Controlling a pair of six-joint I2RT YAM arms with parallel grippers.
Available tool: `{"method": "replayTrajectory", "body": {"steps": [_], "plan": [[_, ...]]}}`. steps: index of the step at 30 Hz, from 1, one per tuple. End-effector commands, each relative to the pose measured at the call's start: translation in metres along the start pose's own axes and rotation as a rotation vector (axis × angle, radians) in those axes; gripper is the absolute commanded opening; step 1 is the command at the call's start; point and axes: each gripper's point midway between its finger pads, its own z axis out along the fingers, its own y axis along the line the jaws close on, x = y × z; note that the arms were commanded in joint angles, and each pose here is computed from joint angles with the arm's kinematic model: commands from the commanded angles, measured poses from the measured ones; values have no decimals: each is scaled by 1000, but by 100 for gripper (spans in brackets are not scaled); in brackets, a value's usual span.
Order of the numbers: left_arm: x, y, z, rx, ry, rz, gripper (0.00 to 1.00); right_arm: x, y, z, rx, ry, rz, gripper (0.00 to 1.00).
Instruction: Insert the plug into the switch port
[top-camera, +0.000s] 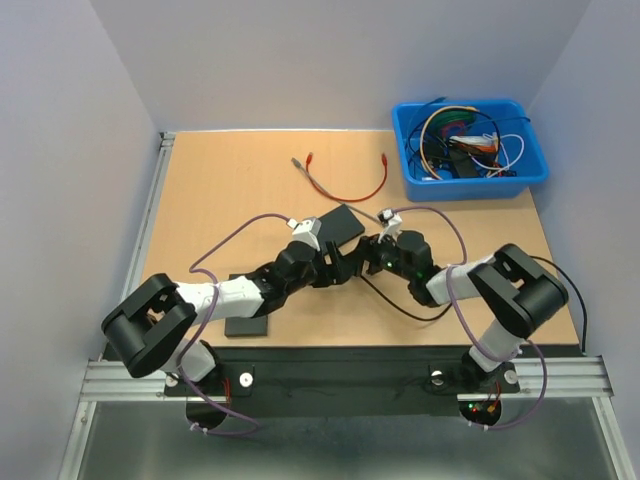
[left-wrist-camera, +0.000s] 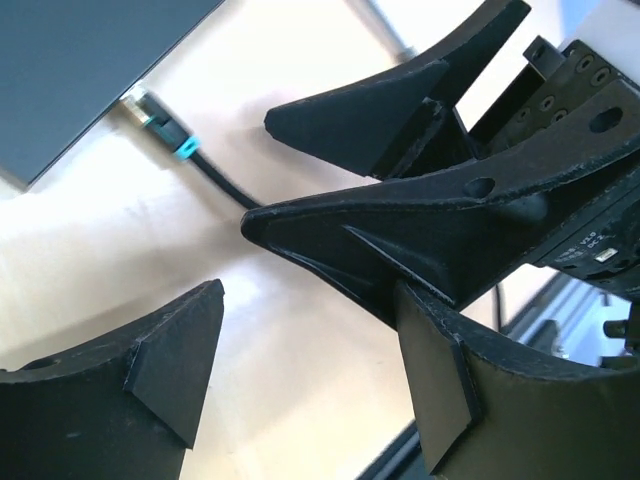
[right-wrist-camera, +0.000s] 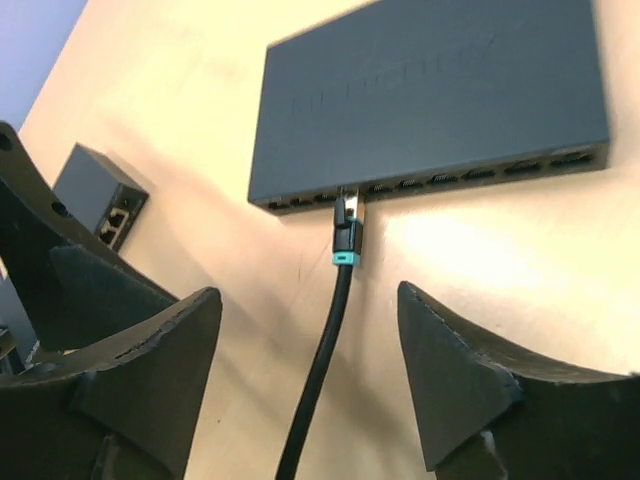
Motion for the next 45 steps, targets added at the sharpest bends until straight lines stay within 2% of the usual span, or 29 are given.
{"method": "replayTrajectory", "body": {"steps": [1,4,5,6,7,9,14,18,21,27,32,38,45], "plan": [[50,41,-19,-155,202,66,79,-97,6,-14,115,-292,-22,80],[46,40,-19,-175,197,70,78,-103,-26,-27,342,-269,-20,85],[46,40,-19,-181,202,72,78,-131,-34,-35,444,-341,-16,88],[42,44,-16,-214,190,80,77,-124,-49,-42,541,-295,-21,90],[43,44,-15,-223,192,84,77,-132,-63,-52,651,-323,-27,94],[40,42,-13,-232,188,84,76,-150,-70,-58,744,-338,-52,96],[29,19,-14,-191,152,93,75,-156,-96,-75,945,-315,-105,100],[19,9,-17,-175,122,110,75,-159,-114,-83,991,-318,-69,100],[25,23,-11,-239,146,127,75,-168,-121,-91,992,-335,-28,100],[37,35,13,-296,187,129,73,-169,-111,-99,945,-348,-16,100],[26,22,23,-275,152,123,72,-171,-103,-102,907,-354,-12,100],[18,21,2,-303,144,135,71,-166,-103,-102,895,-346,-1,100],[-3,16,-9,-314,65,125,71,-151,-111,-87,889,-293,11,100]]}}
